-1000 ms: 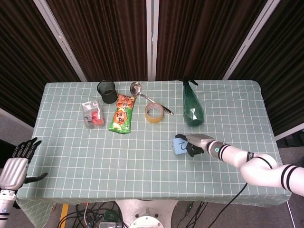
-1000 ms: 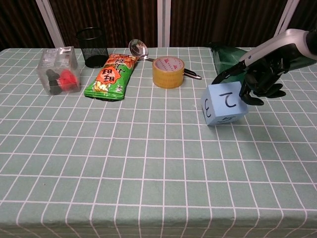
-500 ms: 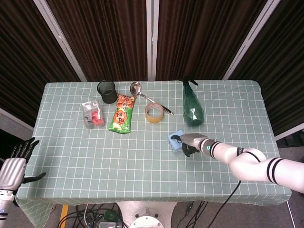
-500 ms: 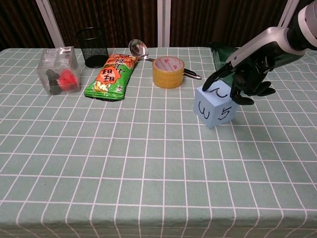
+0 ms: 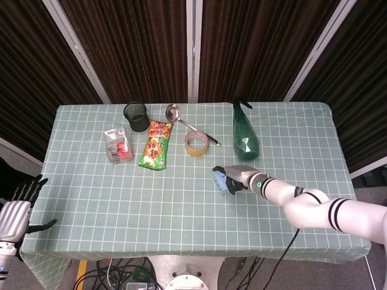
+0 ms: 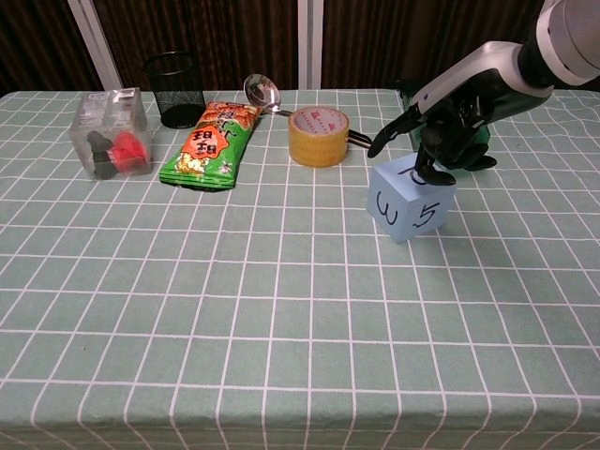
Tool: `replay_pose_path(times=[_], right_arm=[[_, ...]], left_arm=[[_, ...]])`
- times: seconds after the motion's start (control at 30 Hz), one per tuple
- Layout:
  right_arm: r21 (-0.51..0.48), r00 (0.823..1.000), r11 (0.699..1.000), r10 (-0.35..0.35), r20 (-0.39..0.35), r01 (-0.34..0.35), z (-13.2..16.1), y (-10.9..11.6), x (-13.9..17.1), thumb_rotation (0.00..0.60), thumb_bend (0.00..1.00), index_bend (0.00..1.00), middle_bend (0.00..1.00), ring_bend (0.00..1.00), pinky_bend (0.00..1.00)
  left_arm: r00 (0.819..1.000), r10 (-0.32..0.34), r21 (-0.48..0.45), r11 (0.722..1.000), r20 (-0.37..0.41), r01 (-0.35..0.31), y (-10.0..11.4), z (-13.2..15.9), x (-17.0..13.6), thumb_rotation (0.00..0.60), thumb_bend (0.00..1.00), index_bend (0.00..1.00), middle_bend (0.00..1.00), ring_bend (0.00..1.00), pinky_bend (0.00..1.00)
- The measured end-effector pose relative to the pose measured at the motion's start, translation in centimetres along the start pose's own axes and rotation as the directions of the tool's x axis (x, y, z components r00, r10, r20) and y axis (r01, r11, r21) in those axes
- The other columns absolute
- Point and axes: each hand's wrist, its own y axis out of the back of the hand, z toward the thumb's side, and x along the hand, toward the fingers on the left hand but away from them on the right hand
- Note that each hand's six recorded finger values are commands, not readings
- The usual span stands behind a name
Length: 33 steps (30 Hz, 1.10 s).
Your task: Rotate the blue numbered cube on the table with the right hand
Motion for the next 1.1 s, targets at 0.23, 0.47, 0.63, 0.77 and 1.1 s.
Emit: replay_pose_path(times=[0.23, 0.47, 0.63, 0.77, 1.1], right_arm=[[-0.001, 1.000, 1.000, 0.014, 0.027, -0.014, 0.6, 0.5, -1.1, 0.600, 1.00, 0.01, 0.96, 0.86, 0.76], [0.010, 0.999, 0.999, 0.035, 0.039, -0.035, 0.8, 0.3, -1.1, 0.600, 1.00, 0.10, 0.96, 0.86, 0.76], [0.020, 0.998, 0.999, 0.049, 0.041, -0.050, 0.9, -0.1, -1.0, 0.600, 1.00, 0.13, 0.96, 0.86, 0.76], [0.025, 0.997, 0.998, 0.059, 0.044, -0.060, 0.8, -0.4, -1.0, 0.600, 1.00, 0.14, 0.96, 0.86, 0.76], [0.039, 0.996, 0.996, 0.075, 0.054, -0.077, 0.1, -0.9, -0.3, 0.600, 1.00, 0.17, 0.96, 0.86, 0.76]], left_arm=[[1.000, 0.004, 0.015, 1.000, -0.005, -0.004, 0.3, -0.5, -0.1, 0.592, 0.00, 0.05, 0.00, 0.00, 0.00], [1.000, 0.006, 0.030, 1.000, -0.003, -0.006, 0.6, -0.7, -0.1, 0.593, 0.00, 0.05, 0.00, 0.00, 0.00], [1.000, 0.008, 0.033, 0.999, -0.002, -0.008, 0.8, -0.6, 0.0, 0.592, 0.00, 0.05, 0.00, 0.00, 0.00], [1.000, 0.004, 0.034, 0.999, -0.003, -0.004, 0.7, -0.6, -0.1, 0.591, 0.00, 0.05, 0.00, 0.00, 0.00], [1.000, 0.001, 0.034, 0.999, -0.004, -0.001, 0.6, -0.5, -0.1, 0.593, 0.00, 0.05, 0.00, 0.00, 0.00]])
